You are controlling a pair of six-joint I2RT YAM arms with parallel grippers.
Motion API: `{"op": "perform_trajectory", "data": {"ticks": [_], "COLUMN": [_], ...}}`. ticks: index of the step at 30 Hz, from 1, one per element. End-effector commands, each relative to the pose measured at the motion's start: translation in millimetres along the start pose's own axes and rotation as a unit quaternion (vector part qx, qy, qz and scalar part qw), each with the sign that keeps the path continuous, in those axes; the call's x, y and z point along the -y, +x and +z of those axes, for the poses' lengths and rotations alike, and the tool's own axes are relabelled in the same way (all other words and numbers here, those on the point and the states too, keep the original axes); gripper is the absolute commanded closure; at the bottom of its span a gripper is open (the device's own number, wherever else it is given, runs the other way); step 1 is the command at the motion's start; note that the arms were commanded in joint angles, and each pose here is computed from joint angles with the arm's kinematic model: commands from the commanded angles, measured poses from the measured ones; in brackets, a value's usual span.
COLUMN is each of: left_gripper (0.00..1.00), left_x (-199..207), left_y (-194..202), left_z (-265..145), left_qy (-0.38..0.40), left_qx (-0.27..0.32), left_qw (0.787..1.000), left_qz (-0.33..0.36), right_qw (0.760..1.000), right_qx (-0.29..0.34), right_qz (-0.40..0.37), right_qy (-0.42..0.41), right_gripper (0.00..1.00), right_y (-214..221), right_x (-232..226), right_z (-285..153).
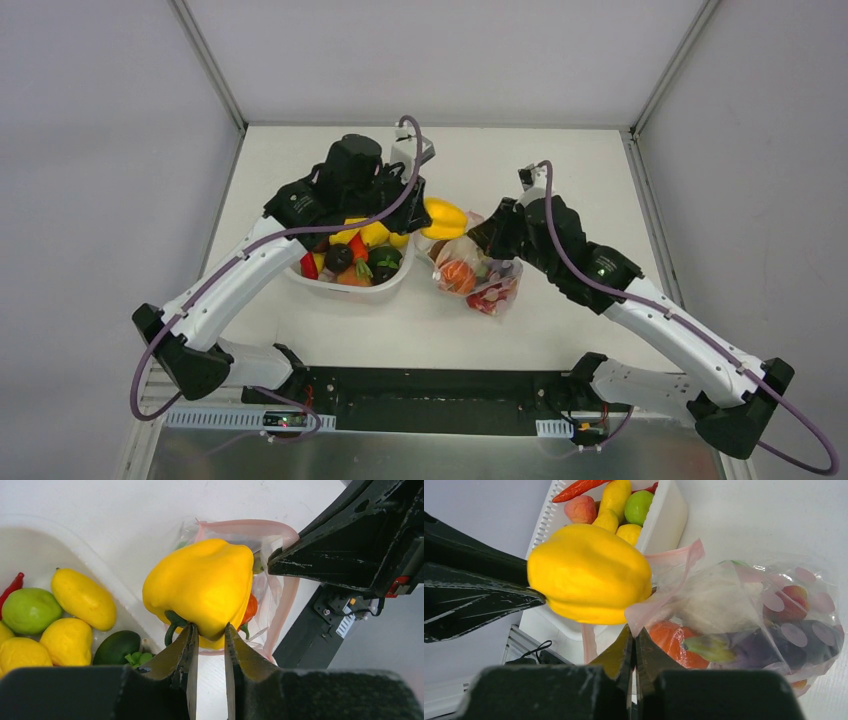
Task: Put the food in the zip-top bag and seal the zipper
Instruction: Place the fake vegetable in the zipper food storage bag.
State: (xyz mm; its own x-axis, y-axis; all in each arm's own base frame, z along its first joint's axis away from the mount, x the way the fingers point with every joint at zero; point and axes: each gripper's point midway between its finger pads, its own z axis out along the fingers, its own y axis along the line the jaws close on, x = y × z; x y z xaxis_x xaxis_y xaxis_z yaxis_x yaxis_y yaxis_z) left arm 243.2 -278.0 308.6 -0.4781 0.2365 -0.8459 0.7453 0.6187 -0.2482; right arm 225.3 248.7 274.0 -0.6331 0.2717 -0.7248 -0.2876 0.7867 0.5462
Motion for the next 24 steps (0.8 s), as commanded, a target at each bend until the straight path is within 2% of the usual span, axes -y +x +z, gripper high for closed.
{"op": "perform_trajectory", "data": {"ticks": [1, 3, 7, 12, 16, 19, 22, 24], "left_gripper": [1.00, 1.00, 1.00, 1.00, 1.00, 1.00, 1.00, 1.00], "left_x": [18, 28, 34, 44, 39, 54, 83, 83], "left_y": [0, 9, 12, 2, -9, -13, -10, -3], "left_z": [7, 12, 19, 19, 6, -5, -10, -4], "left_qy": [0.025, 0.037, 0.033, 0.046, 0.020, 0.056, 0.145, 0.147], "left_qx": [-0.042, -0.063, -0.062, -0.039, -0.012, -0.001, -0.006, -0.025], "left_qw": [0.999, 0.997, 0.997, 0.998, 1.000, 0.998, 0.989, 0.988], "left_qz": [0.024, 0.038, 0.035, 0.022, 0.020, 0.024, 0.030, 0.023], "right_qw": [0.998, 0.998, 0.997, 0.996, 0.996, 0.996, 0.996, 0.996], "right_qx": [0.038, 0.048, 0.065, 0.075, 0.079, 0.079, 0.079, 0.078], "right_qz": [0.019, 0.024, 0.030, 0.035, 0.036, 0.037, 0.037, 0.038], "right_qy": [-0.043, -0.043, -0.039, -0.033, -0.026, -0.022, -0.025, -0.028], "right_gripper": [0.99, 0.99, 0.99, 0.98, 0.98, 0.98, 0.98, 0.98], "right_y": [-17, -20, -26, -29, -29, -28, -28, -28], "right_x": [-17, -16, -15, -12, -9, -7, -8, -9], "right_z": [-11, -13, -15, -15, -13, -11, -10, -10]}}
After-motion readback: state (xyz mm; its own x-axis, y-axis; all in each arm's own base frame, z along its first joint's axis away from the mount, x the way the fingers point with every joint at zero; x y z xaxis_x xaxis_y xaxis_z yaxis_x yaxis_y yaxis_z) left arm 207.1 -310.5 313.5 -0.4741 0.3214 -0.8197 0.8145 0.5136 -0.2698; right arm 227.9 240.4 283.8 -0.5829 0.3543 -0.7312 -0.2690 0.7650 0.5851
